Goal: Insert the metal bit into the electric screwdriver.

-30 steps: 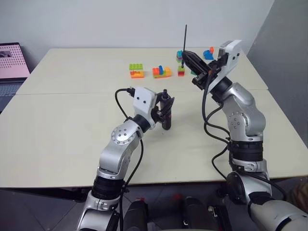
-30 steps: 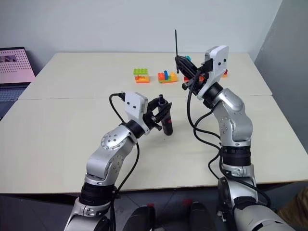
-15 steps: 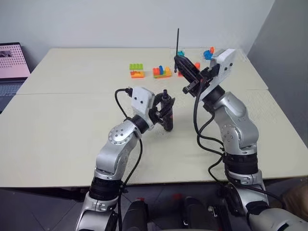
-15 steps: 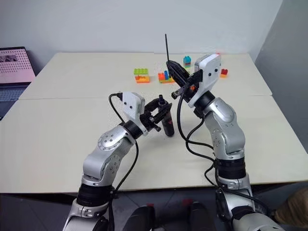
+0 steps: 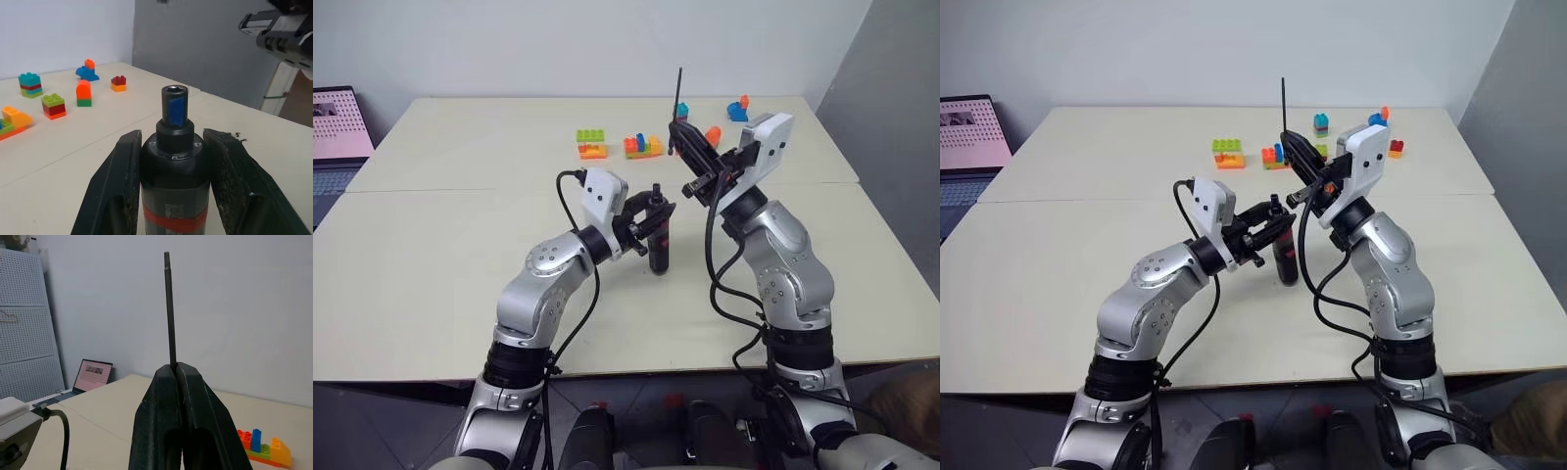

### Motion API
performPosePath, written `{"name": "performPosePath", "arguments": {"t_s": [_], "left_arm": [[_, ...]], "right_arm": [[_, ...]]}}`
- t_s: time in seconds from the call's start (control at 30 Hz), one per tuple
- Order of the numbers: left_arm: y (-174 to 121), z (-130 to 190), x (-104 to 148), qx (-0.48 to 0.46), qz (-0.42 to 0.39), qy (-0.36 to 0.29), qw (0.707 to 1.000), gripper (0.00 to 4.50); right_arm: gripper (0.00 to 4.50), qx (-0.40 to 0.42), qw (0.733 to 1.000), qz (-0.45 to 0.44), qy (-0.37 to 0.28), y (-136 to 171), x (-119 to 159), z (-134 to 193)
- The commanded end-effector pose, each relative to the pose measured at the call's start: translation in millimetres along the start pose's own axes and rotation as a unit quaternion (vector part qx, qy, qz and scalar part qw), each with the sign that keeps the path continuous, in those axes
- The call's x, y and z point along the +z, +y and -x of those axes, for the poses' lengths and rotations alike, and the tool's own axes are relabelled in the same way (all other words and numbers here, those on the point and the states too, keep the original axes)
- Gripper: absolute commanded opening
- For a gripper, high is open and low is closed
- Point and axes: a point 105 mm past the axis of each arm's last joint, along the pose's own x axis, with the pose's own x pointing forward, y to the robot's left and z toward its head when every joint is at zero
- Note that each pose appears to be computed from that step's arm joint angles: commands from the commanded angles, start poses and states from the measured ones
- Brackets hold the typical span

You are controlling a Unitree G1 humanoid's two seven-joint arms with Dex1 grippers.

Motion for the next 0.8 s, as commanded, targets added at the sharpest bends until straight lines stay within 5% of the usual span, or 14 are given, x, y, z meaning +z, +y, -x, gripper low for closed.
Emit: {"name": "performPosePath", "arguments": {"t_s": [0.03,0.8], "left_arm": [[3.7,-2.7,23.0,0.011,-0.042,-0.031,0.999,1.62],[-10.5,4.2,3.3,0.092,-0.085,-0.051,0.991,1.62]], "right_arm": [[0.00,0.006,0.999,0.008,-0.035,5.0,18.4,0.8],[0.00,0.025,0.999,0.002,-0.020,21.5,10.8,-0.1]]}}
